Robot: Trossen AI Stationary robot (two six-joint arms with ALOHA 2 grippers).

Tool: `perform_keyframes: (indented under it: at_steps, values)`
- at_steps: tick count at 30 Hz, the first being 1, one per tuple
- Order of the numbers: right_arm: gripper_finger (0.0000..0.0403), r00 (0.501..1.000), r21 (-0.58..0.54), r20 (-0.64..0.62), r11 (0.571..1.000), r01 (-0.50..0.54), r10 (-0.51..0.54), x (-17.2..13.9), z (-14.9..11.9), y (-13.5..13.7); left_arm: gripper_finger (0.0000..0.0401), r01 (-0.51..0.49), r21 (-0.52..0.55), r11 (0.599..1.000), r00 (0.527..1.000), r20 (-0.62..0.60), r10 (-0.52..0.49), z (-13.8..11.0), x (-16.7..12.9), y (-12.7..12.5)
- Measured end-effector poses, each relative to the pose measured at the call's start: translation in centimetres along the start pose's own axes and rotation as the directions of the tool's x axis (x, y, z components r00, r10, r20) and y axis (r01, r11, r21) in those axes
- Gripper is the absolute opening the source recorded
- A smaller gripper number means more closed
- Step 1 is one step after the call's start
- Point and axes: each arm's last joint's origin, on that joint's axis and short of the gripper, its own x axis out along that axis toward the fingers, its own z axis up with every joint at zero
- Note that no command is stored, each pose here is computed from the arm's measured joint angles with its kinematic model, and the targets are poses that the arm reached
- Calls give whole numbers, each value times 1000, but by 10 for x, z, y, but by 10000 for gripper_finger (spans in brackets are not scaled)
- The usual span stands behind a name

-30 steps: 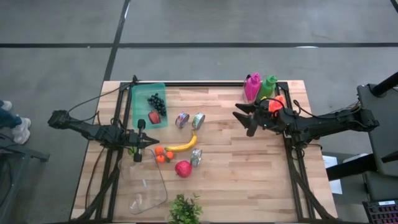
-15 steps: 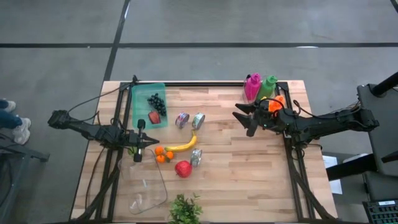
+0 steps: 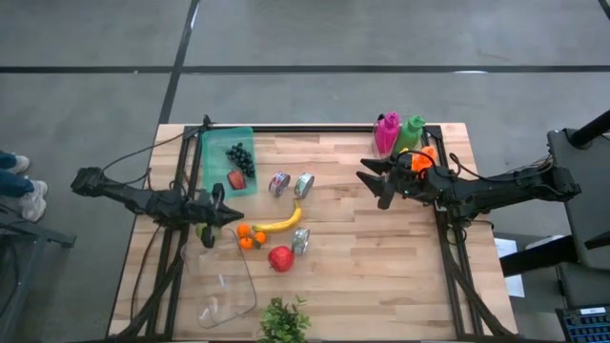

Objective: Pick & Place Food Item
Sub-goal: Put the oranges into the green bin

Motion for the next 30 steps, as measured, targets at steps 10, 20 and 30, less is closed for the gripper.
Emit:
perform_keyframes:
  at_steps: [10,20,30]
  values:
    - [276,1000,0,-1,1000,0,0,0,0,0,0,-57,9,998,994,-93,57,-9,14,-1]
    - [276,1000,0,-1,1000,0,0,0,0,0,0,-121,132,984,914,-371,162,86,31,-29]
    - [276,1000,0,0,1000,1,-1,0,0,0,0,-263,170,950,828,-465,313,131,74,-48]
